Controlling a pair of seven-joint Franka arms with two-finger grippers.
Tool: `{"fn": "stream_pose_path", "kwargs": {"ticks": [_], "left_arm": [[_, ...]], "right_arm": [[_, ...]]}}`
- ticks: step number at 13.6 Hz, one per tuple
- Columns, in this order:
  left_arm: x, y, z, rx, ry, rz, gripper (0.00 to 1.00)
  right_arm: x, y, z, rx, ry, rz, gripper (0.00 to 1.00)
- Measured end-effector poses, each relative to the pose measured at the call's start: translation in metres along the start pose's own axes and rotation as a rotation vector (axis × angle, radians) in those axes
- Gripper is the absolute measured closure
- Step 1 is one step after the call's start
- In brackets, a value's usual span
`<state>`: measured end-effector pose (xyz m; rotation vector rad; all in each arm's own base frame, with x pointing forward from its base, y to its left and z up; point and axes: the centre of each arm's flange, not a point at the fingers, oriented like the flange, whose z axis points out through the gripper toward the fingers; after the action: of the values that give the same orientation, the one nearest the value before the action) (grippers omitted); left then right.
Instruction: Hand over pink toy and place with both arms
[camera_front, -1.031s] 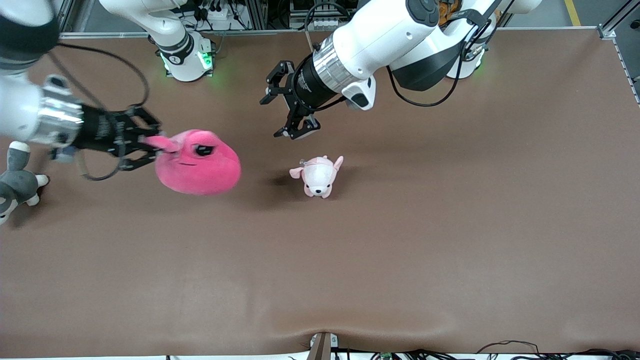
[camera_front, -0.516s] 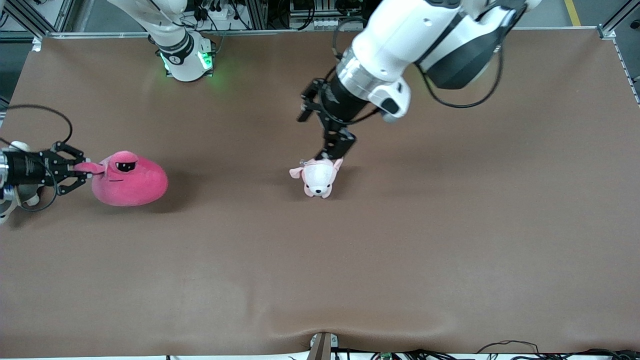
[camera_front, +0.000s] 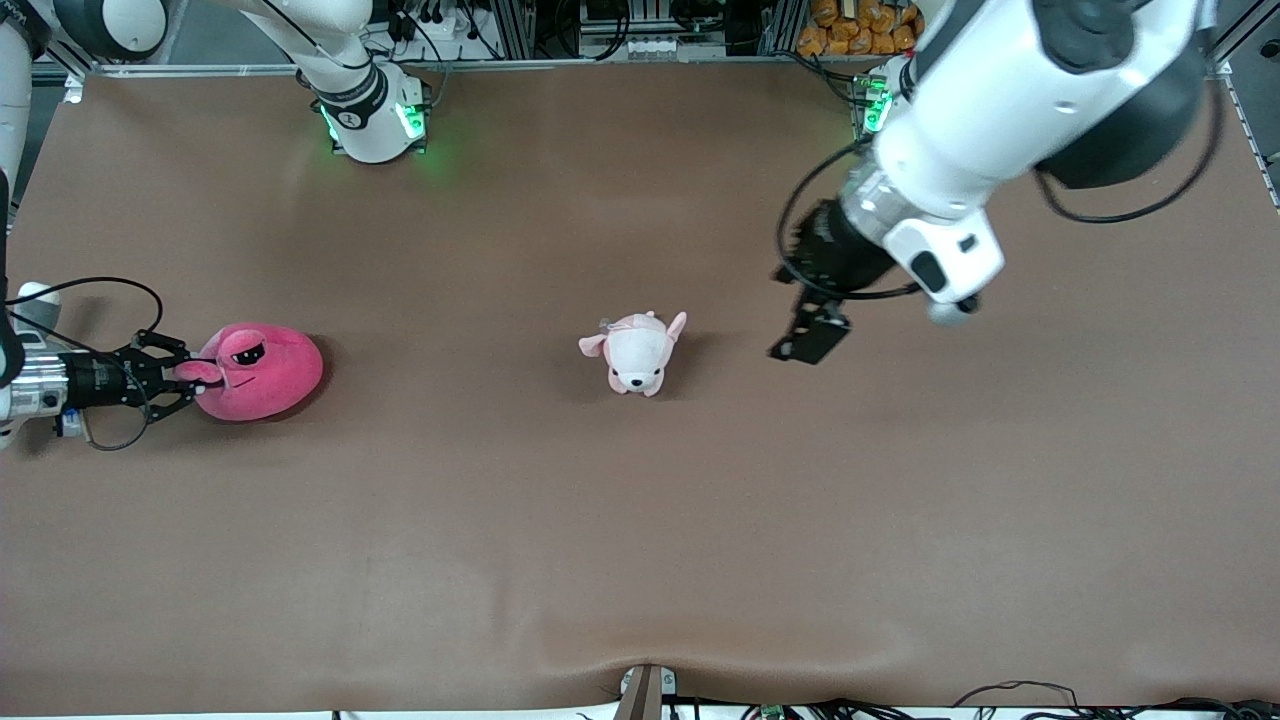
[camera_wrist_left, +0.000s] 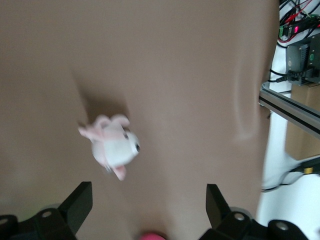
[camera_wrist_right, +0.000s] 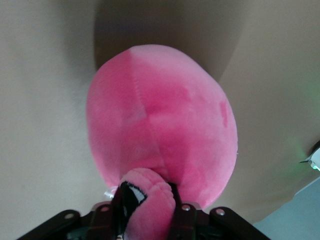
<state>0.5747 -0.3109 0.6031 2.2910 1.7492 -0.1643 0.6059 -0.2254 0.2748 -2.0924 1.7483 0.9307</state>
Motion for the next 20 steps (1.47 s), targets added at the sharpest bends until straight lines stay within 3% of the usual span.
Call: {"fn": "stream_pose_path", "kwargs": {"ticks": [3,5,6,9,12,17,20], "left_arm": [[0.045,-0.010,-0.021,0.078,0.085,0.249,0.00],[0.076,-0.019,-0.032,0.152,0.133,0.415,0.00],[0.090,-0.021,-0.036,0.185,0.153,0.484,0.00],[0.127,-0.029,-0.056,0.238,0.182,0.641,0.00],[0.168,-0.043,-0.084,0.278,0.175,0.750,0.00],[0.194,-0.058,-0.111,0.293,0.174,0.856,0.00],[0.192,-0.060,-0.112,0.300,0.173,0.866,0.00]], "right_arm": [[-0.056,-0.007,-0.047,-0.052,-0.023,-0.095,0.26],[-0.119,-0.013,-0.087,-0.086,0.027,-0.187,0.04],[-0.151,-0.016,-0.101,-0.096,0.066,-0.231,0.00],[-0.250,-0.027,-0.123,-0.092,0.202,-0.364,0.00],[-0.336,-0.013,-0.143,-0.071,0.280,-0.538,0.00],[-0.413,0.064,-0.185,-0.180,0.441,-0.848,0.00],[-0.452,0.106,-0.192,-0.220,0.529,-0.962,0.00]]}}
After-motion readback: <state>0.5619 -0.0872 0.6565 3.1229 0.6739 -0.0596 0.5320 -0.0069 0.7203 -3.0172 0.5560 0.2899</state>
